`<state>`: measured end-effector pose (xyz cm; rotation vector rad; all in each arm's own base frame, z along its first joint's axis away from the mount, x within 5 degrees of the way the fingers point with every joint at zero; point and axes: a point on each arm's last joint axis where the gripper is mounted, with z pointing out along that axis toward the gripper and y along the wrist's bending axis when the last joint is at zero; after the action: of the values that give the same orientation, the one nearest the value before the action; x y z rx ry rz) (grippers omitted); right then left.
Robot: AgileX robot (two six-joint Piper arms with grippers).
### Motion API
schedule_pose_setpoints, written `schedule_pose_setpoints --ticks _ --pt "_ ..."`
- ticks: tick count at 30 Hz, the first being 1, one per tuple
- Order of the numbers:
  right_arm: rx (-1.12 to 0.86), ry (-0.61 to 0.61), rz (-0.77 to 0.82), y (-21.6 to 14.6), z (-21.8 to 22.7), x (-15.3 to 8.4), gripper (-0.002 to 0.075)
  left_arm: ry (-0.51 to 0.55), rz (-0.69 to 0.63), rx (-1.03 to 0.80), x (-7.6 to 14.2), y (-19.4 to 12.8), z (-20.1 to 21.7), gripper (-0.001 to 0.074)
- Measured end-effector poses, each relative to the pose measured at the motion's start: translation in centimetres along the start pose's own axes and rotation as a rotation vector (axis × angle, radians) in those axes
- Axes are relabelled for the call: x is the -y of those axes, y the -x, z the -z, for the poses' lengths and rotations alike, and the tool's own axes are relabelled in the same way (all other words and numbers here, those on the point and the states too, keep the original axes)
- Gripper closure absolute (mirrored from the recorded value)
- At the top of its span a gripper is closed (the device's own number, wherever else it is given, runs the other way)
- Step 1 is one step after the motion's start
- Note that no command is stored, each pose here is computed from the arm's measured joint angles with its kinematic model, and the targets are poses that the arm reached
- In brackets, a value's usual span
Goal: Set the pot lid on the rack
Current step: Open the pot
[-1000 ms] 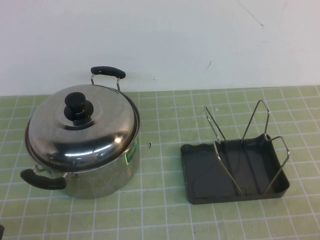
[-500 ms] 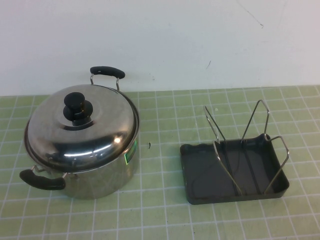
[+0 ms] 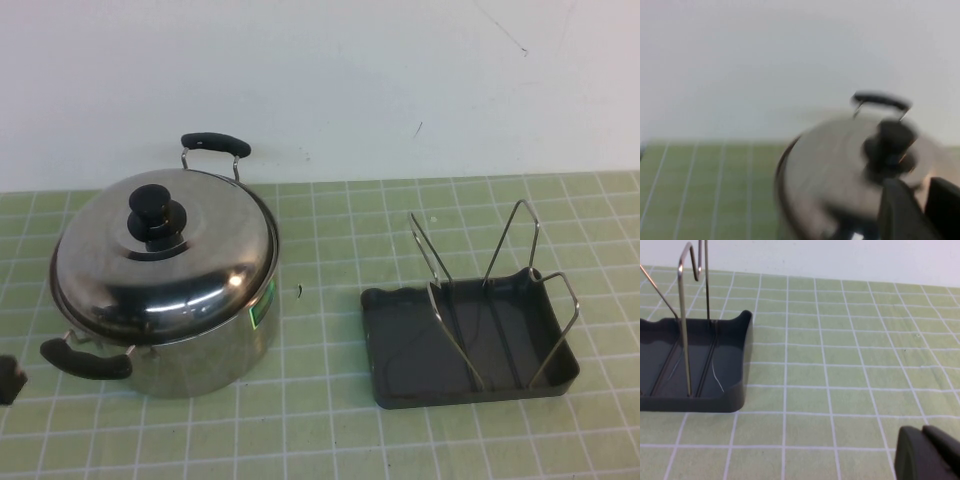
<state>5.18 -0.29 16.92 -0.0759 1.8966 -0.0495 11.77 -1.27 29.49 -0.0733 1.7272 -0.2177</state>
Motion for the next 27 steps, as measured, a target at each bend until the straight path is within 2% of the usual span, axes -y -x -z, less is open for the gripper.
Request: schedule_pose_setpoints --ticks 2,7,10,13,17,27 --pt "0.0 0.0 0.0 0.0 0.0 0.0 0.0727 -0.067 -0.055 0.044 1.0 1.0 -1.1 0.0583" --pt "0.0 0.0 0.0 0.0 0.0 0.0 0.0727 -0.187 -0.178 0.032 3.3 2.7 -5.2 0.0273" --pt "0.0 0.0 0.0 0.0 0.0 0.0 0.0727 -0.211 -0.237 -0.007 4.1 2.7 -8.0 0.0167" --pt "0.0 0.0 0.0 0.0 0.0 0.0 0.0727 -0.253 -0.286 -0.019 4.7 2.1 -10.6 0.0136" --pt "0.0 0.0 0.0 0.0 0.0 0.0 0.0727 -0.3 -0.274 -0.002 5.3 0.7 -13.5 0.0127" --pt "0.0 0.0 0.0 0.0 0.0 0.0 0.0727 -0.193 -0.192 0.084 4.4 -1.2 -17.3 0.0126"
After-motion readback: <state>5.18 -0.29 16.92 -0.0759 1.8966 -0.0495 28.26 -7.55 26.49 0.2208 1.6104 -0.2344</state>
